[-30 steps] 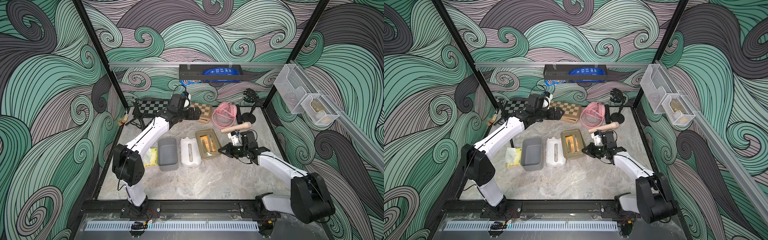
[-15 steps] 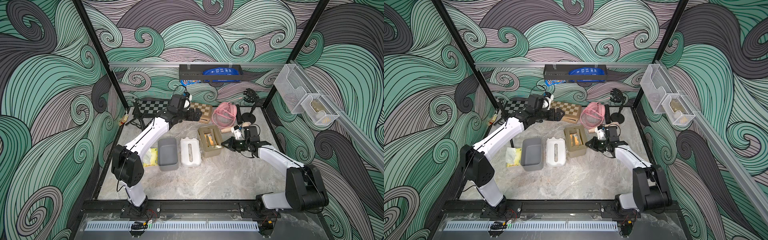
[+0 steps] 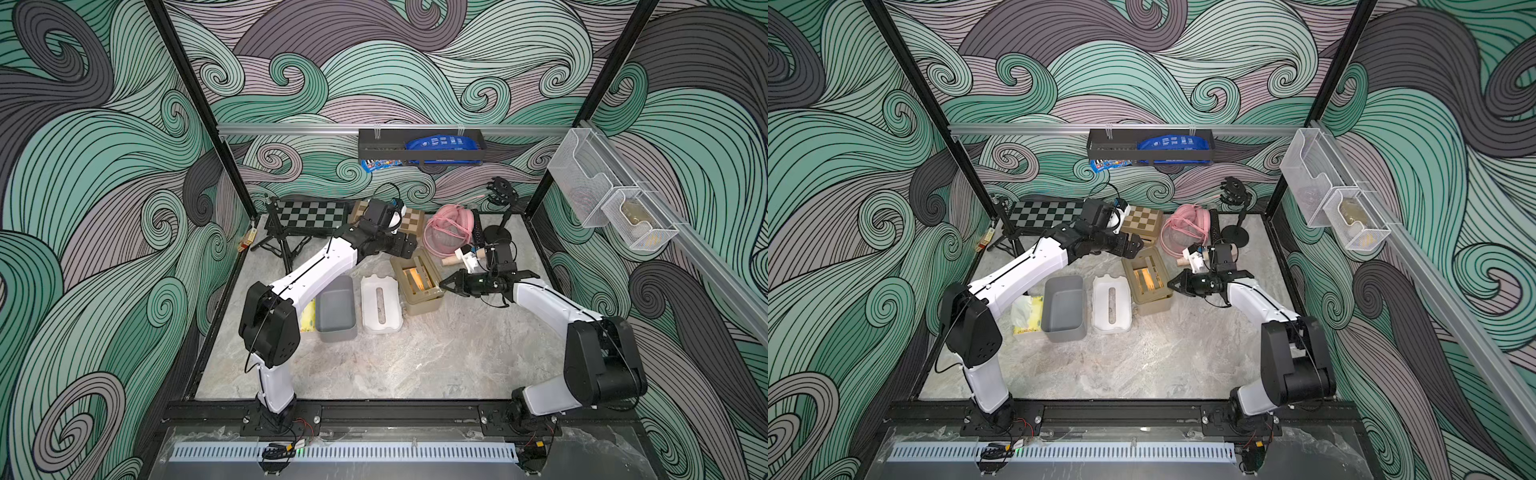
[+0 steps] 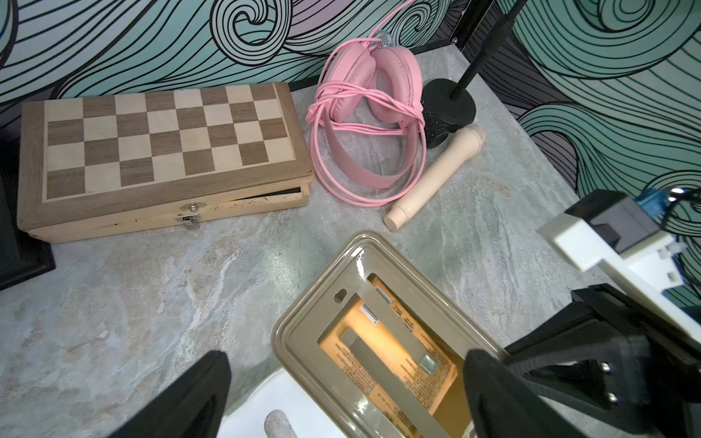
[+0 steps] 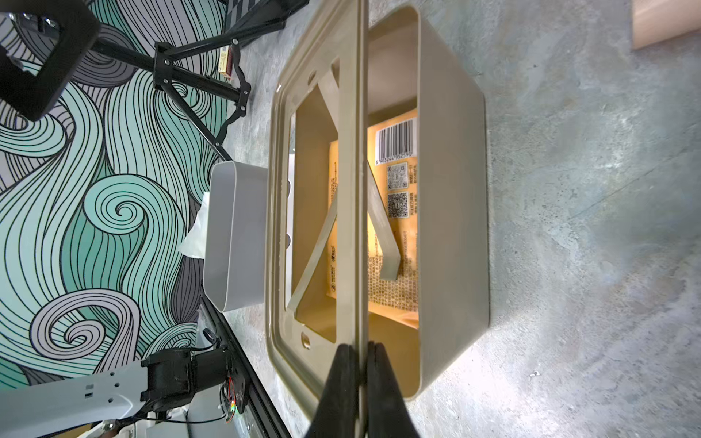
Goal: Put the tissue paper into the tissue box
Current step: Close the box lid on the tissue box.
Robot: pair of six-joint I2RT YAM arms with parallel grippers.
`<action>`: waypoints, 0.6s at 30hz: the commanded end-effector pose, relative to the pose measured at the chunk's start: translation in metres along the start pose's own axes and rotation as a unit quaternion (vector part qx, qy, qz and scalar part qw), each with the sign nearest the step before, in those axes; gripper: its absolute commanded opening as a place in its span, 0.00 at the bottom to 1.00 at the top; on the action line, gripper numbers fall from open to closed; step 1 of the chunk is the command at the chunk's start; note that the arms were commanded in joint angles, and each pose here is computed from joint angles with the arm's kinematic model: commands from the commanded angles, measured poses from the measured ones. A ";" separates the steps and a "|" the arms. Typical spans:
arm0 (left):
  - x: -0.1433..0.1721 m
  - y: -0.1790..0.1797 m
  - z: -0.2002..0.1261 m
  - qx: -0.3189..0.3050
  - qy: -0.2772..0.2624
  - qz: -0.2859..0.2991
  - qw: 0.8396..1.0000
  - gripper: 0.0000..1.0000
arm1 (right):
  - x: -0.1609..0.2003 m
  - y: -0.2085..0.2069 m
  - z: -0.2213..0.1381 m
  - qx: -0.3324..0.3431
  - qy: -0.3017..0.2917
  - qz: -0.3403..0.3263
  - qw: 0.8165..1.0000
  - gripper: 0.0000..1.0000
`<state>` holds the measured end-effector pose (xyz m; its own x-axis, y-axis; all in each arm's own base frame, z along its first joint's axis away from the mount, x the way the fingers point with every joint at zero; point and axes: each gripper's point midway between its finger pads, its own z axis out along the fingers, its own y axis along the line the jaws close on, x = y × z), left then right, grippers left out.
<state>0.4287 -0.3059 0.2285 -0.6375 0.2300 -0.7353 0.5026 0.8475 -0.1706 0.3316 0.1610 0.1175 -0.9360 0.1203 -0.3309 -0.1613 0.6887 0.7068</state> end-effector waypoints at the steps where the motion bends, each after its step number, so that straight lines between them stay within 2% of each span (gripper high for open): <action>1: -0.007 0.004 0.000 -0.016 0.000 0.013 1.000 0.99 | 0.011 -0.010 0.003 0.000 0.025 0.006 1.000 0.00; 8: 0.011 0.007 0.011 -0.030 0.026 0.016 0.999 0.99 | 0.008 -0.029 -0.004 0.025 0.010 0.024 0.999 0.00; 18: 0.040 0.003 0.023 -0.043 0.070 0.028 0.996 0.99 | 0.005 -0.034 0.000 0.025 0.012 0.033 0.999 0.00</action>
<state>0.4237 -0.3084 0.2032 -0.6645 0.2869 -0.6900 0.4887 0.8654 -0.1107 0.3353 0.1434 0.1037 -0.9428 0.1443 -0.3005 -0.1197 0.6948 0.7092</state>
